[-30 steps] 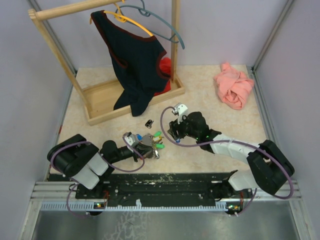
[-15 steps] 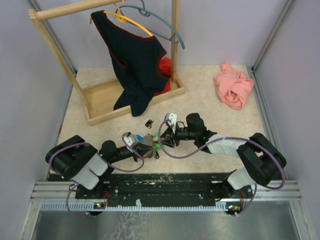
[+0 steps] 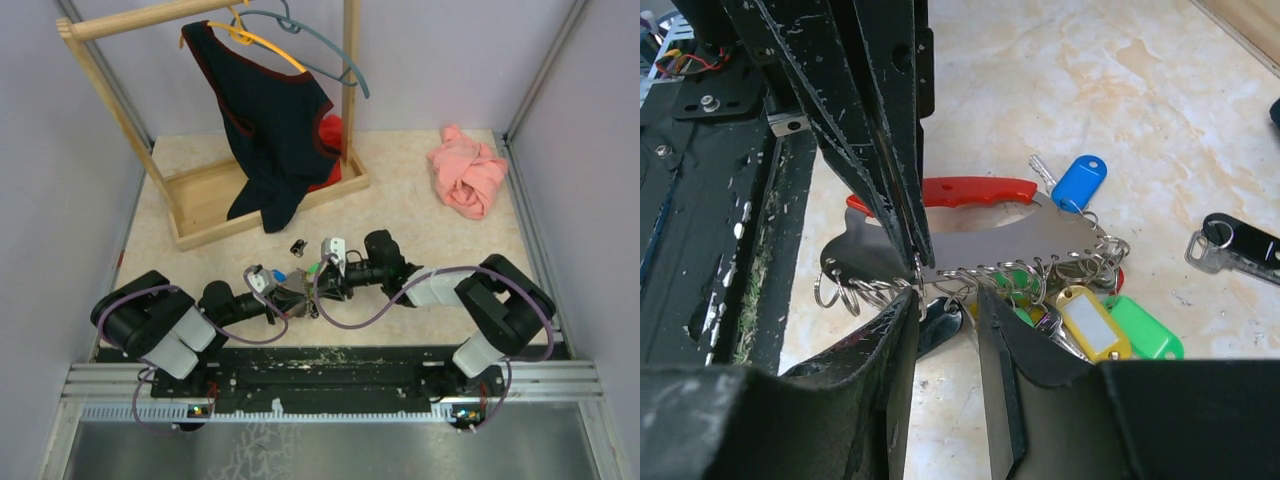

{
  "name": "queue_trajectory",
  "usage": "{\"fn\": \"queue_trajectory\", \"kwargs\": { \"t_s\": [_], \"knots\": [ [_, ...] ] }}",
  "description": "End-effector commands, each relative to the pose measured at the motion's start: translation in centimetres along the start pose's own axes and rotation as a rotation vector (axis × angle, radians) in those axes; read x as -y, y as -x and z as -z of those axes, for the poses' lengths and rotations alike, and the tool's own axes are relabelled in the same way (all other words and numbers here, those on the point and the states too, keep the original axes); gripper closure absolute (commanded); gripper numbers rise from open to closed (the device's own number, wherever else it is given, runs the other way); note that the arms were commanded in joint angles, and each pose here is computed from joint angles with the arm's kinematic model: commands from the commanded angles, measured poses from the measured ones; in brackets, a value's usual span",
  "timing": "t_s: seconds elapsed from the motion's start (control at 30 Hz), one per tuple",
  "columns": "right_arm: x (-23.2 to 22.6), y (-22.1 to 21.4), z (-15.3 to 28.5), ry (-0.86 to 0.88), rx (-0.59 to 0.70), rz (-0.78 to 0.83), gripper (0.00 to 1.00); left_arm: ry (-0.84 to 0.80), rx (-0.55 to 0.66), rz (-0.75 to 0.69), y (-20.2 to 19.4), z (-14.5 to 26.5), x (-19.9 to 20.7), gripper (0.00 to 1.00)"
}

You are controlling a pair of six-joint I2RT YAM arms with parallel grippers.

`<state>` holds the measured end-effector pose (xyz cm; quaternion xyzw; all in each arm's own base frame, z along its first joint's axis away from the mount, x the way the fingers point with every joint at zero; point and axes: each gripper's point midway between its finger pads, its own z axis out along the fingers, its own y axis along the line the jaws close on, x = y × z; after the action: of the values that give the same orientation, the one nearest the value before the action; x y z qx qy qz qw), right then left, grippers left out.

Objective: Put the keys on the keyring

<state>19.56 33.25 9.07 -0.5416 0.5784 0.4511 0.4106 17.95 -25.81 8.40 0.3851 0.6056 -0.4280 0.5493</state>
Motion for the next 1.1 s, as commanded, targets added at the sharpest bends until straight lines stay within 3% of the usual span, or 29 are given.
{"fn": "queue_trajectory", "kwargs": {
  "t_s": [0.0,0.33,0.47,0.73,0.9,1.07],
  "knots": [
    [-0.5,1.6,-0.7,0.060,0.061,0.095,0.70,-0.032,0.202,-0.129,5.2,0.4,0.9,0.99],
    [-0.8,0.7,-1.6,0.099,0.049,0.091,0.78,-0.034,0.200,-0.125,5.1,0.4,0.9,0.99],
    [-0.6,0.8,-1.6,0.086,0.048,0.100,0.99,-0.037,0.197,-0.124,5.0,0.4,1.0,0.99],
    [-0.4,0.9,-1.3,0.071,-0.008,0.108,1.00,-0.032,0.187,-0.132,4.7,0.3,0.8,0.99],
    [-0.1,0.2,-0.8,0.035,-0.151,0.124,1.00,-0.029,0.177,-0.128,4.4,0.1,0.6,0.99],
    [0.4,-0.3,-0.3,-0.006,-0.267,0.120,1.00,-0.038,0.175,-0.129,4.3,0.0,0.7,0.93]
  ]
}}
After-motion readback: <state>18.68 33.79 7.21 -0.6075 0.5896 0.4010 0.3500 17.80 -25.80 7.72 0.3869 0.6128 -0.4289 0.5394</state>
